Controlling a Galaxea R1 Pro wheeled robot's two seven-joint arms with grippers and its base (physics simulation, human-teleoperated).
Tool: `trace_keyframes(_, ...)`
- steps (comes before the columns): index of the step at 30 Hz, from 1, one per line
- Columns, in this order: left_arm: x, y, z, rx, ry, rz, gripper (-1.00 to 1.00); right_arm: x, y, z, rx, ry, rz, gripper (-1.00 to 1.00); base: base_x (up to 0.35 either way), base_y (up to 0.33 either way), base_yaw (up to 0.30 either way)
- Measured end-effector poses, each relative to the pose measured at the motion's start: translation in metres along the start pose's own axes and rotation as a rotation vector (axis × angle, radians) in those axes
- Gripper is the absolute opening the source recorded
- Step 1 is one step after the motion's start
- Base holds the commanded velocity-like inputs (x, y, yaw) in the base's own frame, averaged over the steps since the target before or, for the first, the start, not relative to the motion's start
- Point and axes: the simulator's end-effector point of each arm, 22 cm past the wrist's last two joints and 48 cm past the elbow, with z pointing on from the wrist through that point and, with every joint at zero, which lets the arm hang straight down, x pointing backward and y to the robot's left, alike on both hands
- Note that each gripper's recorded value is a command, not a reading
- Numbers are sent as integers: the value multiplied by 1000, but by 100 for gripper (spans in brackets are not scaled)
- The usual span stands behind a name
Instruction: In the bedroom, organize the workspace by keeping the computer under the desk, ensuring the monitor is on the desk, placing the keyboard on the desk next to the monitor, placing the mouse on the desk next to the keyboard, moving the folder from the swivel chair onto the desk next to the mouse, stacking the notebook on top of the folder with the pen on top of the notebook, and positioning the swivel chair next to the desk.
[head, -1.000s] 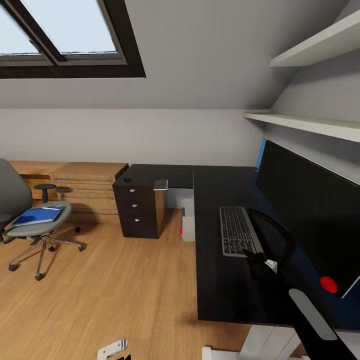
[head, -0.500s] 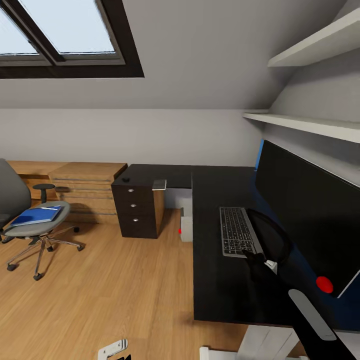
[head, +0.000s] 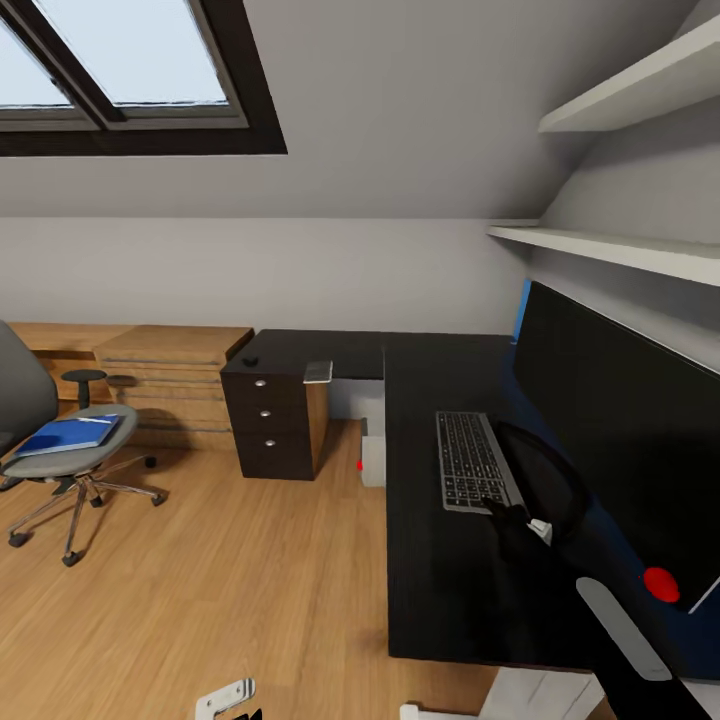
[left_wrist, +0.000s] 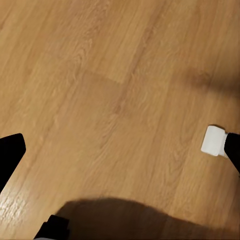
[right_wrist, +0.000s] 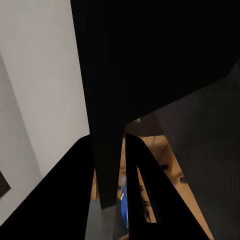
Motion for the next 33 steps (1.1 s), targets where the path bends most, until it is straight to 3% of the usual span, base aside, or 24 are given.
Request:
trace_keyframes(7,0,0,0,0,1,-1,100,-1,-1,0,4,-6,-4,-100,166,0,0)
trace_keyframes(23,-4,-1,0,-1,-7,-5,100,0,-9,1,29,-4,-15,-100,-37,-53,0)
trace_keyframes(33,-26,-9,-4,20,-54,-19,100,0,-13,1,39,-5,-16,-100,0,0,0)
